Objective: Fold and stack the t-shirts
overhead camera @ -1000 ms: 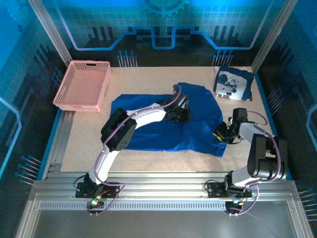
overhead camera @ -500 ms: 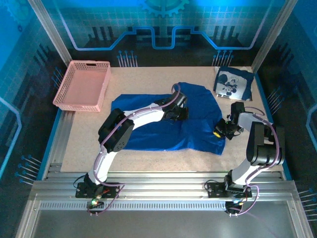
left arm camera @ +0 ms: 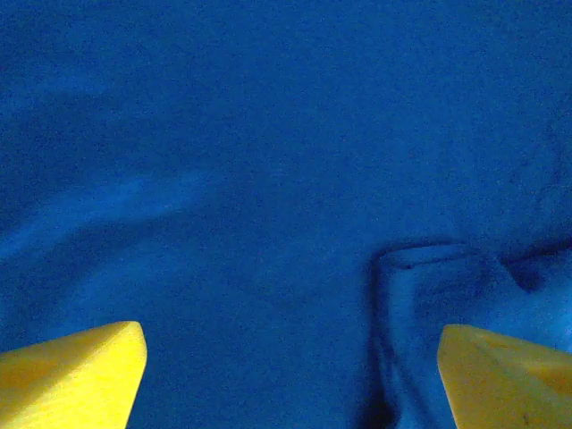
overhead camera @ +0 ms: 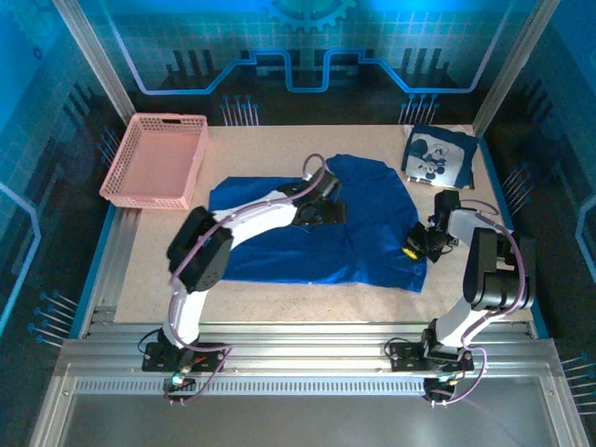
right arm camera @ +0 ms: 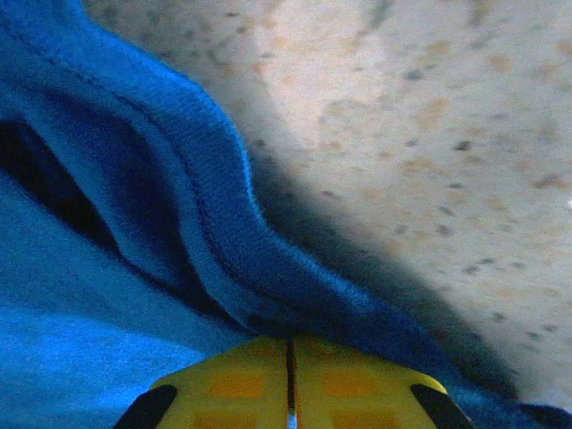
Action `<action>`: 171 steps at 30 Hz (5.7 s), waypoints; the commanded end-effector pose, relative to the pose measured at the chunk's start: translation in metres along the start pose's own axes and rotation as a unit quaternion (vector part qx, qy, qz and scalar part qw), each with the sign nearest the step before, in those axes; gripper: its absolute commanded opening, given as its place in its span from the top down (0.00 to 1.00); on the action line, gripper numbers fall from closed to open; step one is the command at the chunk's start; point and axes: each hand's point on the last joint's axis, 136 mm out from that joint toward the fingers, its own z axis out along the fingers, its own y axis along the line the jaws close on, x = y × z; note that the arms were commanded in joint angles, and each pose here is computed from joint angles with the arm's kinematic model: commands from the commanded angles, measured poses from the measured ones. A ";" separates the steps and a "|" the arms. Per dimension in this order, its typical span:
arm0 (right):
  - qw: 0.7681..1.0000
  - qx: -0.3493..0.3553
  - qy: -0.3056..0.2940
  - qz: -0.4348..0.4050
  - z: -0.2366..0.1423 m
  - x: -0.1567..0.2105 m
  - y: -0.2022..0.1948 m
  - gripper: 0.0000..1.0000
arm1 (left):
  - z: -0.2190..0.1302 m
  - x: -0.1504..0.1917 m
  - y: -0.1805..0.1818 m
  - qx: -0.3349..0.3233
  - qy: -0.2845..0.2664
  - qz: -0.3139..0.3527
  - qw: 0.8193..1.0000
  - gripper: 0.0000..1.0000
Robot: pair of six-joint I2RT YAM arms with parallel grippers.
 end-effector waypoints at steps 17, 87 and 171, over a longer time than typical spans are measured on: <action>0.998 0.017 0.014 -0.057 -0.009 0.035 0.010 0.60 | -0.051 0.136 0.199 -0.190 0.078 -0.191 0.960 0.14; 0.932 -0.011 -0.092 -0.349 0.052 -0.164 0.259 0.35 | -0.016 -0.086 0.299 -0.131 0.032 -0.224 0.965 0.22; 0.935 -0.094 -0.066 -0.336 0.046 -0.134 0.292 0.99 | -0.009 -0.109 0.286 -0.084 0.031 -0.159 0.983 1.00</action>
